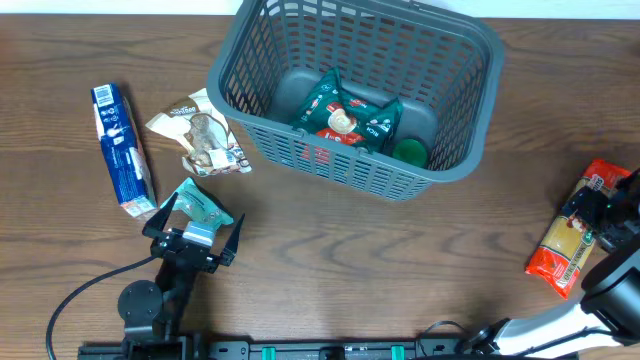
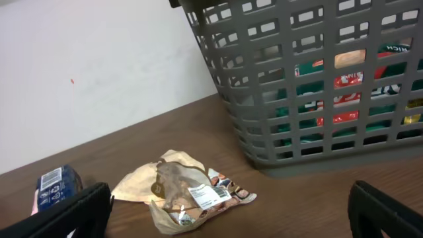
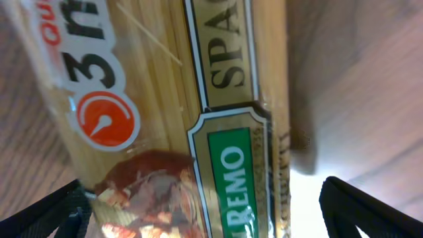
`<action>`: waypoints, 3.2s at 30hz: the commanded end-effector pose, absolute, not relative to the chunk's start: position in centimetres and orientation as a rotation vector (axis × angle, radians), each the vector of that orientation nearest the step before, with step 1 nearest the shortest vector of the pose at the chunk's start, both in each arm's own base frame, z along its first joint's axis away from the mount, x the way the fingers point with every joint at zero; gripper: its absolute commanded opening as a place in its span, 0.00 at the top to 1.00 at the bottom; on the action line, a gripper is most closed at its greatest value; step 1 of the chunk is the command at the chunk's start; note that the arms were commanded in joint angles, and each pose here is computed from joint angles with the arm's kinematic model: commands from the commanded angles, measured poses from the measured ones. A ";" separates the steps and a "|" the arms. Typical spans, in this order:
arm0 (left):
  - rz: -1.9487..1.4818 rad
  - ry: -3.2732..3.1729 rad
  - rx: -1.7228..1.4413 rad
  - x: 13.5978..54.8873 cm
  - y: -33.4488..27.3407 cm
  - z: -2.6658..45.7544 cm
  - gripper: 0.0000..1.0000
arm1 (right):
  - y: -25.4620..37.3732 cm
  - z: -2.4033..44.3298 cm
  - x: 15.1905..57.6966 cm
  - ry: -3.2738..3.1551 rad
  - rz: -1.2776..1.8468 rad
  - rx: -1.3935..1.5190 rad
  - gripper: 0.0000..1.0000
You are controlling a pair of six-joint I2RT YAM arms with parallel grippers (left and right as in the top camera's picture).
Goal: Pack container
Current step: 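Lower the right gripper and close on the spaghetti package, then lift the spaghetti package and carry it left into the basket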
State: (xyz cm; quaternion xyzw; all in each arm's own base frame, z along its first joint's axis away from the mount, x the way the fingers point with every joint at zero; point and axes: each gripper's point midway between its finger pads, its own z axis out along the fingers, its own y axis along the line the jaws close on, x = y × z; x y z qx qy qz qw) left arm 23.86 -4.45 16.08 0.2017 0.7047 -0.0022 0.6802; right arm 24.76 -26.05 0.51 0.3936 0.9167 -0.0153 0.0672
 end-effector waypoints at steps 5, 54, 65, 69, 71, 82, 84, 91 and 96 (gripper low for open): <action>-0.029 1.626 0.476 23.7 -4.8 14.4 0.01 | -25.7 -1.1 24.9 2.772 0.023 1.227 0.05; -0.029 1.626 0.476 23.7 -4.8 14.4 0.01 | -8.2 38.5 36.6 2.200 -0.073 -0.010 0.99; -0.029 1.626 0.476 23.7 -4.8 14.4 0.01 | 7.8 45.9 35.0 1.895 0.083 -0.676 0.99; -0.029 1.626 0.476 23.7 -4.8 14.4 0.01 | 11.0 47.8 34.4 1.784 0.096 -0.781 0.99; -0.029 1.626 0.476 23.7 -4.8 14.4 0.01 | 12.1 47.9 34.4 1.755 0.100 -0.823 0.99; -0.029 1.626 0.476 23.7 -4.8 14.4 0.01 | 16.1 43.1 36.5 1.826 0.151 -0.999 0.99; -0.029 1.626 0.476 23.7 -4.8 14.4 0.01 | 16.9 42.0 36.6 1.842 0.161 -1.043 0.99; -0.029 1.626 0.476 23.7 -4.8 14.4 0.02 | 19.0 39.7 37.3 1.864 0.187 -1.125 0.99; -0.029 1.626 0.476 23.7 -4.8 14.4 0.01 | 19.5 36.9 38.5 1.942 0.207 -1.153 0.99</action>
